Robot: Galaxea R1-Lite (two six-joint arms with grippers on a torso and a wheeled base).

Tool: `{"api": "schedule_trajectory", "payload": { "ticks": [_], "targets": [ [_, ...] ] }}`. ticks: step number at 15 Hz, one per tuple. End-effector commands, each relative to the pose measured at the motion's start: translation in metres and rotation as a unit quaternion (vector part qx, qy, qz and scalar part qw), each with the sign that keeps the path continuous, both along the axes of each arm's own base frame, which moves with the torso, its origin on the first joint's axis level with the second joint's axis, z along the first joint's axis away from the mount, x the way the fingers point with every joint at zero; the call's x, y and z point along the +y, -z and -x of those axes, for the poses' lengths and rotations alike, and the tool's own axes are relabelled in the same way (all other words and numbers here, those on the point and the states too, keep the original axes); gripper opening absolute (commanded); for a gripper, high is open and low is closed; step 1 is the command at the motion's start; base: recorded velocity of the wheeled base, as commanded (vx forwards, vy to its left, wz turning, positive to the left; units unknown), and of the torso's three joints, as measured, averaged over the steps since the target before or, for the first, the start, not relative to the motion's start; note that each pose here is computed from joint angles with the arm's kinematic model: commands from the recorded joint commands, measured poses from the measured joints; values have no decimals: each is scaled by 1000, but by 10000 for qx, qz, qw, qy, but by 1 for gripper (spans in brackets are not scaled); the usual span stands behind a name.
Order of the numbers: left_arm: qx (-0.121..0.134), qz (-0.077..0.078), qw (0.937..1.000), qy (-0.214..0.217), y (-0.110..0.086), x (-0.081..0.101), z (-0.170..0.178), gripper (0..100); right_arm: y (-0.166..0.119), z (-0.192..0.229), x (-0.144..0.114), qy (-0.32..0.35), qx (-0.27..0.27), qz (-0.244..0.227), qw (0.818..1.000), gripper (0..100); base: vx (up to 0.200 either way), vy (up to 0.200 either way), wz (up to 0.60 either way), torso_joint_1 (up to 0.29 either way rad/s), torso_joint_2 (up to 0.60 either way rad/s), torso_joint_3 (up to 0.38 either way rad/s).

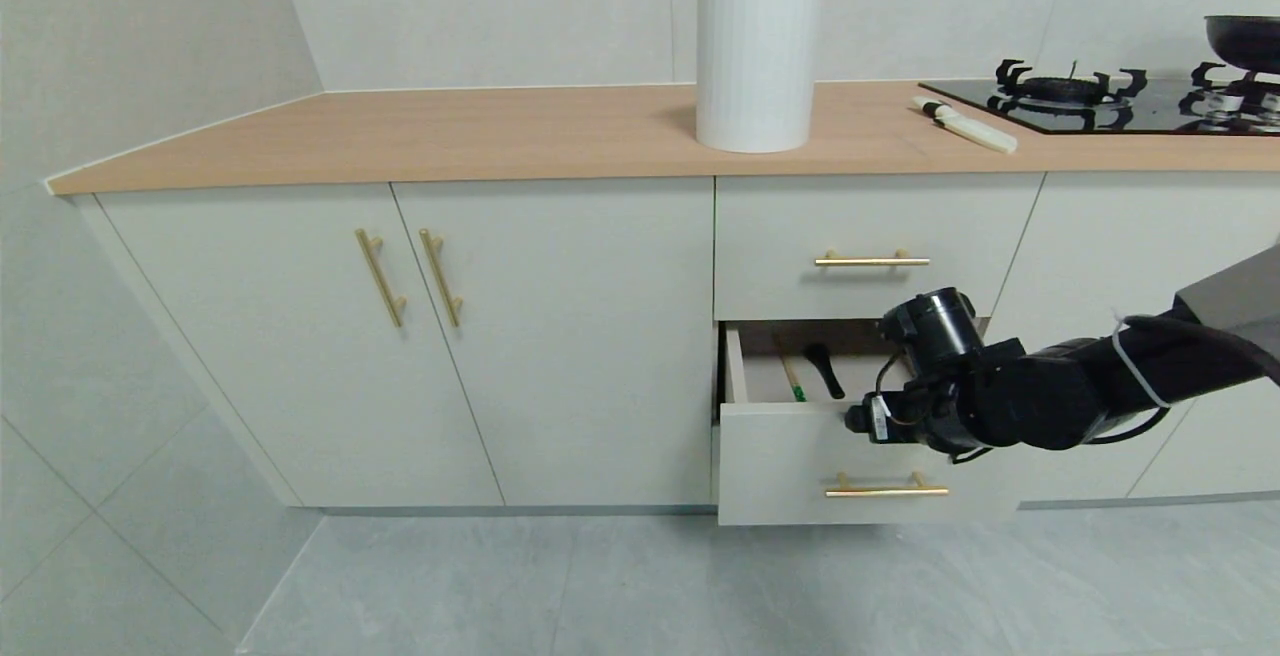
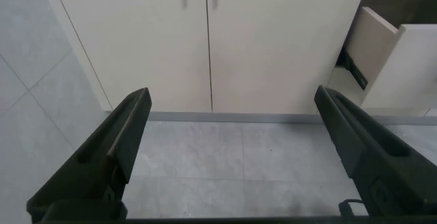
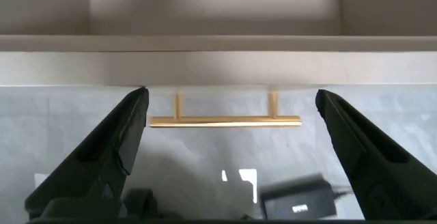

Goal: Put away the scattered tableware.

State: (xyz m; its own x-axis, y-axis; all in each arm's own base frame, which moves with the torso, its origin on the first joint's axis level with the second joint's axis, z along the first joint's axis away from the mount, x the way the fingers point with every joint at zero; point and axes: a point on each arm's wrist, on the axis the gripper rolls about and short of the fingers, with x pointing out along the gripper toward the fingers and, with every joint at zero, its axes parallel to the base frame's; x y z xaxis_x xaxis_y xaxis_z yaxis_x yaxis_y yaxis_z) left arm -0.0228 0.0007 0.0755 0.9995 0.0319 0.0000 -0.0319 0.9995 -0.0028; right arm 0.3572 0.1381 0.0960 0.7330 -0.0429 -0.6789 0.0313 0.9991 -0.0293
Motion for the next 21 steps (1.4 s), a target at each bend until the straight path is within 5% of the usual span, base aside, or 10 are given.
{"api": "schedule_trajectory", "payload": {
  "ticks": [1,8,21],
  "targets": [
    [0,2,10000,-1,0,0,0,100,9,-16,6,6,-34,-28,10000,100,0,0,0,0,0,0],
    [0,2,10000,-1,0,0,0,100,40,-45,16,49,-496,-199,9986,100,0,0,0,0,0,0],
    [8,2,10000,-1,0,0,0,100,73,-93,-20,615,-1462,-480,9862,100,0,0,0,0,0,0]
  ]
}}
